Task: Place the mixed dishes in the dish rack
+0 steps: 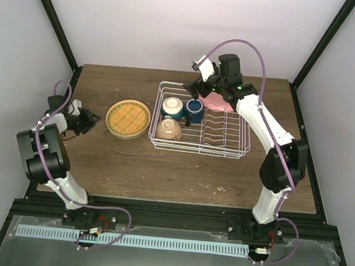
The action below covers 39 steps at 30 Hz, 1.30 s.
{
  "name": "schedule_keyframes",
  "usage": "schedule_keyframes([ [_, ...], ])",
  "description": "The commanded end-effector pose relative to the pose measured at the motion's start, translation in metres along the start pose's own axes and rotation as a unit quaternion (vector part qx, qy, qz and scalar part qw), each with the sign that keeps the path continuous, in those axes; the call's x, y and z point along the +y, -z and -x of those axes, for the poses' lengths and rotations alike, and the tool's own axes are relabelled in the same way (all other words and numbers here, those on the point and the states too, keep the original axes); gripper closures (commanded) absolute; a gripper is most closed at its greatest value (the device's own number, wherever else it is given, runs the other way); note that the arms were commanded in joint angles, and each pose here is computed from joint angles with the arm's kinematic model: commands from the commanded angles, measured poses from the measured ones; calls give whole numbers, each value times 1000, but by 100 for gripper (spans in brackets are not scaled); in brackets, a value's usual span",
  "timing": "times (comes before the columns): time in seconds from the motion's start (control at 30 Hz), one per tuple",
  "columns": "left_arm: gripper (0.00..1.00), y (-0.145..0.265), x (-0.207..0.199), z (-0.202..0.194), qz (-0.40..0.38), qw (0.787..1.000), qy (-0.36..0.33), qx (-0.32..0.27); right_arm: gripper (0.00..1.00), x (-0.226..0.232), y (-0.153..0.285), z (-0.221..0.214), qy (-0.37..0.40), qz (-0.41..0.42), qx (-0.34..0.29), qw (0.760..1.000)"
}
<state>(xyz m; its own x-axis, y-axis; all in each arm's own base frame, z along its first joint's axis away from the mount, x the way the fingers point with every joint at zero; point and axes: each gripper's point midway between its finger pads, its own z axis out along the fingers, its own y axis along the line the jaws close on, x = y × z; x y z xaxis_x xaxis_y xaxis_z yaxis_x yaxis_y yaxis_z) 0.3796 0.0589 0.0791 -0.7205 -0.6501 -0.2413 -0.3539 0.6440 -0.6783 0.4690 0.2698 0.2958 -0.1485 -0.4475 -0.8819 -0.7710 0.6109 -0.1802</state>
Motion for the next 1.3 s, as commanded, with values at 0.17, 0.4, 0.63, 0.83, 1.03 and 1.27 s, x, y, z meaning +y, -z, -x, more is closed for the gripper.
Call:
schedule_keyframes([
  [0.17, 58, -41, -25, 25, 48, 996, -69, 3, 0, 8, 3, 21, 10, 0, -8, 1000],
  [0.4, 59, -57, -21, 31, 85, 992, -90, 13, 0, 5, 6, 16, 7, -12, 1, 1000],
  [0.63, 63, -71, -16, 26, 101, 989, -103, 28, 0, 3, 7, 15, 7, -21, 5, 1000],
  [0.83, 66, -80, -17, 22, 116, 985, -122, 37, 0, 2, 7, 15, 7, -24, 5, 1000],
  [1.03, 77, -85, -16, 19, 120, 983, -130, 44, 0, 1, 5, 13, 6, -25, 8, 1000],
  [1.27, 100, -89, -13, 14, 122, 983, -132, 51, 0, 1, 5, 11, 5, -25, 12, 1000],
])
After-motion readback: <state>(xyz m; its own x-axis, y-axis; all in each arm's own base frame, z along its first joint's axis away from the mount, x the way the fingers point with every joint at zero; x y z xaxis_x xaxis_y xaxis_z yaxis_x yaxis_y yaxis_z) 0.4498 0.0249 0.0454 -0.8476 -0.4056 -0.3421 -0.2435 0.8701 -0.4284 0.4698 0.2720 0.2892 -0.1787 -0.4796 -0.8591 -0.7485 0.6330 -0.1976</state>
